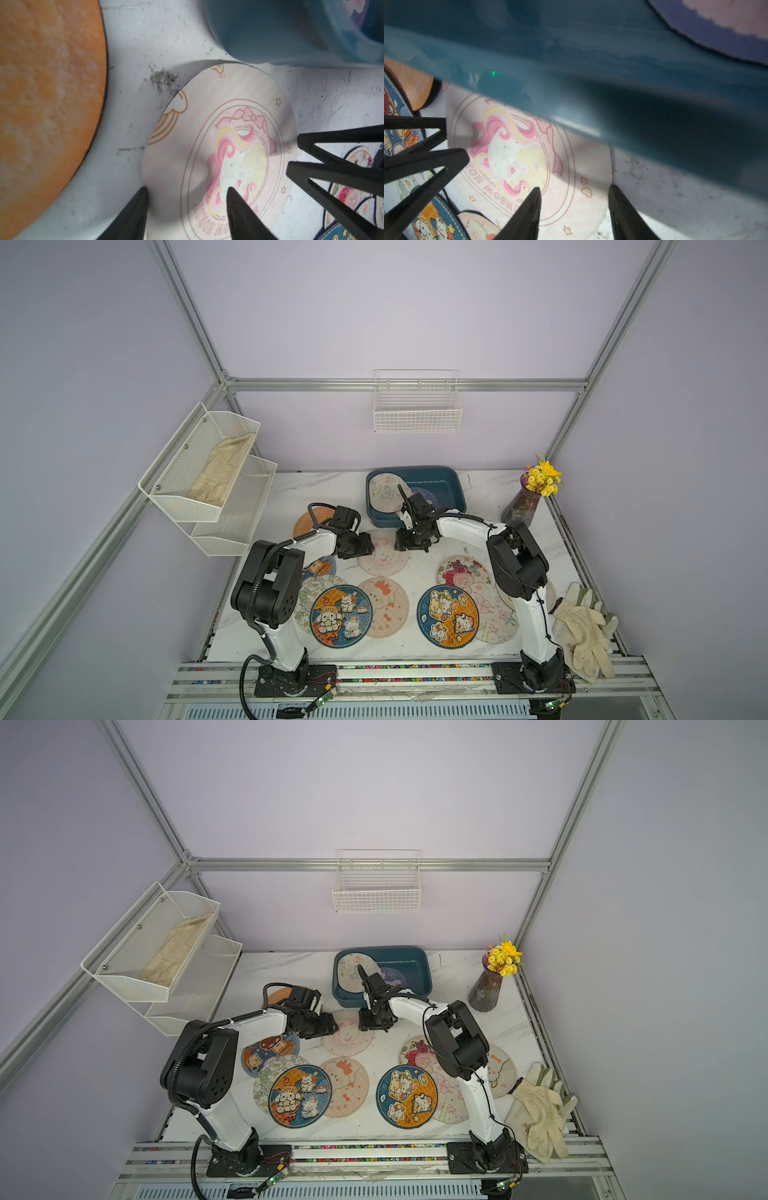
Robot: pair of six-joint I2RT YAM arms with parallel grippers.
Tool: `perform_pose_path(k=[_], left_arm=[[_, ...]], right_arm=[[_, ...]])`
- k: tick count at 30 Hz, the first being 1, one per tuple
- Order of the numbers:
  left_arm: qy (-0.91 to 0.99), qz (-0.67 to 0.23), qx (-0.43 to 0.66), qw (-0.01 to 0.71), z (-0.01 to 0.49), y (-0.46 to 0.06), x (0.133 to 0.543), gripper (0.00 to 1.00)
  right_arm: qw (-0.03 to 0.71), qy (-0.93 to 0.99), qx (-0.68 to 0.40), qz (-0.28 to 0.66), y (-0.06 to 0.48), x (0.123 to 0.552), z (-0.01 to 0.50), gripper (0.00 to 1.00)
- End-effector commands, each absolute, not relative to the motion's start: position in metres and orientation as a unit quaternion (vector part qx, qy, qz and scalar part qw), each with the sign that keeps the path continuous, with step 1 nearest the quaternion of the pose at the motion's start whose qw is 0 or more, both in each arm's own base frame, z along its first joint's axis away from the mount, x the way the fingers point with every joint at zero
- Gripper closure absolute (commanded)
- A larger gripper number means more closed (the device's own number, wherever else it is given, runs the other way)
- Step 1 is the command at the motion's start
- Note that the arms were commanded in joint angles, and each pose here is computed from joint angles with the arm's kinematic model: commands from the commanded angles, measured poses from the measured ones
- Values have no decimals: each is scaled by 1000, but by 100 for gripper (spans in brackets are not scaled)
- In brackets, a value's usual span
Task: Put the coasters into the storage box
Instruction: Pick up the coaster from the center of the board.
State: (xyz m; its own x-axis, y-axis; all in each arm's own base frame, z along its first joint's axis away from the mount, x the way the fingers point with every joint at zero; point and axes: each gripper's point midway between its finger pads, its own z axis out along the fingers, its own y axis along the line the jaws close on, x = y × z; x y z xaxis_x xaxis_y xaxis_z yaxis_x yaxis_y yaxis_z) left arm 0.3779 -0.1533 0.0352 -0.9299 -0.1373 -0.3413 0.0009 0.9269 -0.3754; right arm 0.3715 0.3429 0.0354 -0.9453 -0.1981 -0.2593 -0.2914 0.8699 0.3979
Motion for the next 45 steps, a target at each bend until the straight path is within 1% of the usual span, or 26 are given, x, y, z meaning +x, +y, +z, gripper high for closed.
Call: perform_pose_path(k=[1,6,9,11,13,15,19,22,26,30,39,45], left_arm=[[971,-187,-43,141,21,-156,368,41],[971,-187,-44,142,21,-157,368,44],[971,-189,-45,143,23,-158,369,50],[970,-191,-46,144,25,-158,369,58],[969,-195,-46,147,29,-160,370,69],[967,-198,-46,152,36,-161,371,77],[963,-210,-42,167,56,-165,374,92],[958,-220,-37,181,74,-168,376,100],[949,-240,-23,202,101,-177,380,100],[939,-261,0,224,131,-192,385,100],[913,-293,54,280,208,-236,403,100],[891,-321,77,310,251,-265,426,100]], right_arm=[[48,969,-127,205,341,347,3,54],[46,969,-127,205,341,346,2,55],[45,969,-129,206,340,345,2,55],[45,969,-130,205,339,344,2,55],[48,969,-130,203,338,344,4,53],[50,969,-130,203,337,344,7,51],[54,968,-129,208,331,343,13,42],[62,967,-125,216,326,344,22,37],[71,964,-117,230,316,345,35,31],[78,961,-111,243,305,344,47,29],[98,954,-84,271,271,340,79,27],[111,950,-65,286,251,335,98,26]])
